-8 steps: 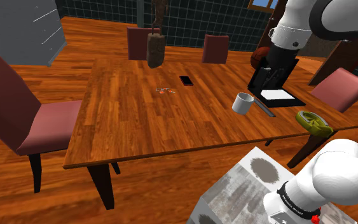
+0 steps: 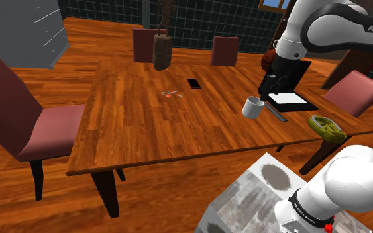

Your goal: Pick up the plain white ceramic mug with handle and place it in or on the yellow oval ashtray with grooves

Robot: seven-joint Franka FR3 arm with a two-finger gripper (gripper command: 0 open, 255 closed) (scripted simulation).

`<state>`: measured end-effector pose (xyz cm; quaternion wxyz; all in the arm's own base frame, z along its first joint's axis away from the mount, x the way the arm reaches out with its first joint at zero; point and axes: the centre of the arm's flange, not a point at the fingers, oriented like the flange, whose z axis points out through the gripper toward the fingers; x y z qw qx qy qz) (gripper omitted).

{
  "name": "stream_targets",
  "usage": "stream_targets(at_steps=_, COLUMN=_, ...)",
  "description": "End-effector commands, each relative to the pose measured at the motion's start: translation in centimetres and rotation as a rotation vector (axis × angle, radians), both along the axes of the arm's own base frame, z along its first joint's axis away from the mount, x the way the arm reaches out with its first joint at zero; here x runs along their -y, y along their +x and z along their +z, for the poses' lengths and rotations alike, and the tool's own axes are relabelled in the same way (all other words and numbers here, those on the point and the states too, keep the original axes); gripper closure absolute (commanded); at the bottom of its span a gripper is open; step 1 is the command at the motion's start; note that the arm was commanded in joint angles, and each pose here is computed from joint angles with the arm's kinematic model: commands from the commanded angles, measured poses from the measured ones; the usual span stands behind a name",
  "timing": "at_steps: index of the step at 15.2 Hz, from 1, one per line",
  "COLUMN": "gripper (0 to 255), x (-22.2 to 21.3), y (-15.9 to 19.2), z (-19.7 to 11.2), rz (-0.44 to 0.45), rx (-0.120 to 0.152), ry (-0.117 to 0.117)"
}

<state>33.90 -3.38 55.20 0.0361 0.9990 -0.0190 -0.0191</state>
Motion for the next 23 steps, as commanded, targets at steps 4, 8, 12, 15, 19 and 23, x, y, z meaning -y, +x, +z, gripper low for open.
stream_targets(at_steps=4, gripper=0, x=5.0, y=2.8, z=-3.6, rz=0.021, rx=-0.005, ry=0.013)
stream_targets(at_steps=8, gripper=0, x=9.0, y=5.0, z=-6.5, rz=0.037, rx=-0.01, ry=0.023)
stream_targets(at_steps=12, gripper=0, x=12.9, y=7.3, z=-9.5, rz=0.053, rx=-0.015, ry=0.034)
stream_targets(at_steps=15, gripper=0, x=15.7, y=9.0, z=-11.8, rz=0.065, rx=-0.018, ry=0.041)
stream_targets(at_steps=19, gripper=0, x=19.5, y=11.4, z=-14.8, rz=0.081, rx=-0.023, ry=0.052)
stream_targets(at_steps=23, gripper=0, x=21.8, y=12.8, z=-17.2, rz=0.091, rx=-0.026, ry=0.058)
